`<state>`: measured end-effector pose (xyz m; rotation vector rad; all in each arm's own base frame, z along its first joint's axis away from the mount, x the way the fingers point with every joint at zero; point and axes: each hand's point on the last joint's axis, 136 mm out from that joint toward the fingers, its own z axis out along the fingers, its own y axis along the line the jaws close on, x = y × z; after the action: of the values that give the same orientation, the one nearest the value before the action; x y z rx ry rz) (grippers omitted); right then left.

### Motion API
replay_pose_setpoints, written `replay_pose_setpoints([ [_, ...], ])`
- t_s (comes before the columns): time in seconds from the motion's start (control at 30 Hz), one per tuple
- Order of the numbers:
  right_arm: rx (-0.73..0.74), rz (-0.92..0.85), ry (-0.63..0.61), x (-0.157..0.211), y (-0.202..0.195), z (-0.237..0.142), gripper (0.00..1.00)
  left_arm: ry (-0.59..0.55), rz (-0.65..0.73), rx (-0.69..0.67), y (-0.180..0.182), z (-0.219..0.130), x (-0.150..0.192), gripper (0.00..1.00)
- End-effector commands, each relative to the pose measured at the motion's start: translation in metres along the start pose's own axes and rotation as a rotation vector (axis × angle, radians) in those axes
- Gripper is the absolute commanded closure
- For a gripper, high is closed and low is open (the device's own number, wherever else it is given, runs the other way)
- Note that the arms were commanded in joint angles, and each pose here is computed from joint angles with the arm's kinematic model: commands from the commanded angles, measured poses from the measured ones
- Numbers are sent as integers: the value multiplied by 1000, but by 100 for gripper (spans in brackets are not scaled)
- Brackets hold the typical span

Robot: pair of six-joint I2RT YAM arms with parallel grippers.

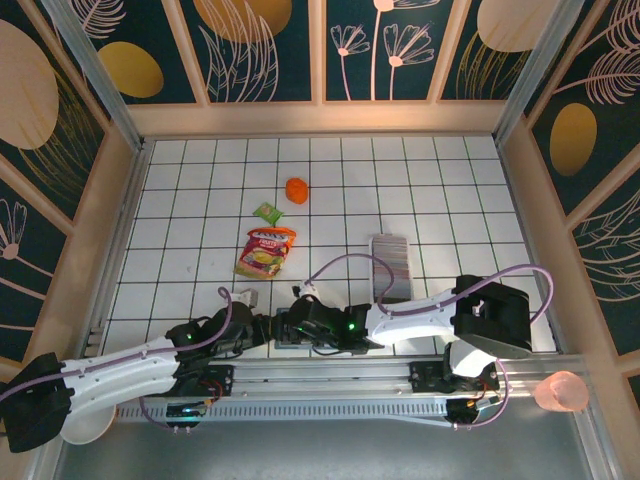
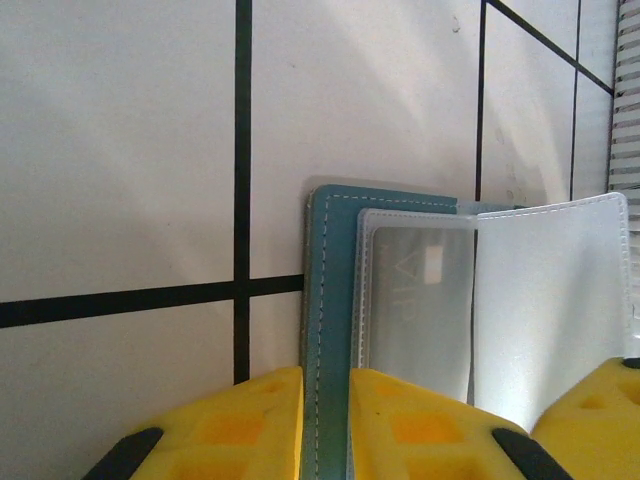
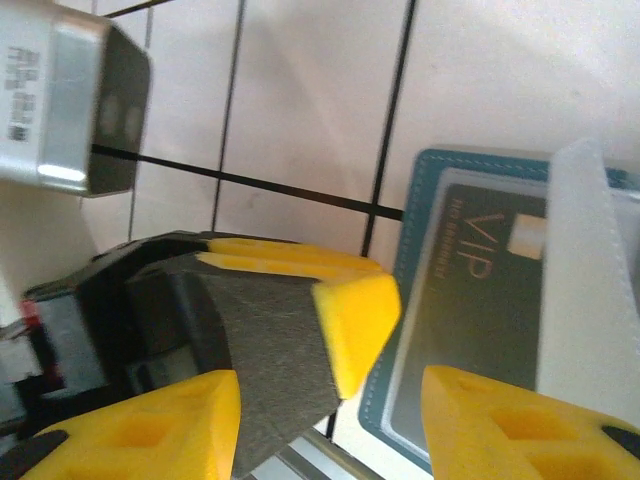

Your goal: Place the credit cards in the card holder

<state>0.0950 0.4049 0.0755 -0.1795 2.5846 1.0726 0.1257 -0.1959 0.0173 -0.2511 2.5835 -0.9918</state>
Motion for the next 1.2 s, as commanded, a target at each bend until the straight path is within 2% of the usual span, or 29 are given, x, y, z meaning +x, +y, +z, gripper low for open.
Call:
replay_pose_setpoints([
  [0.0, -145, -52, -80, -24, 48, -17, 49, -2, -15, -46, 15, 1, 3, 82],
  [0.27, -261, -198, -165, -42, 98, -52, 47, -21, -12, -63, 17, 1, 0, 82],
  [0.37, -224, -242, -214, -53, 95, -68, 47, -47, -11, -75, 15, -1, -6, 82],
  [0.47, -106, -334, -291, -71, 80, -90, 47, -90, -1, -96, 14, -7, -16, 82],
  [0.67, 5, -686, -364, -108, 64, -149, 46, -149, 34, -105, 6, -17, -30, 77],
  [0.83, 133, -1226, -361, -115, 35, -185, 38, -179, 74, -108, 0, -21, -37, 73],
  [0.87, 165, -1321, -350, -113, 26, -190, 35, -184, 83, -113, 0, -21, -39, 72],
  [0.93, 244, -1508, -304, -111, 3, -198, 22, -199, 103, -116, -3, -23, -42, 70],
  [1.03, 348, -1652, -129, -111, -46, -200, 20, -215, 122, -109, -7, -23, -46, 67],
  [1.17, 517, -1695, 161, -114, -128, -204, 20, -218, 144, -83, -13, -21, -47, 63],
])
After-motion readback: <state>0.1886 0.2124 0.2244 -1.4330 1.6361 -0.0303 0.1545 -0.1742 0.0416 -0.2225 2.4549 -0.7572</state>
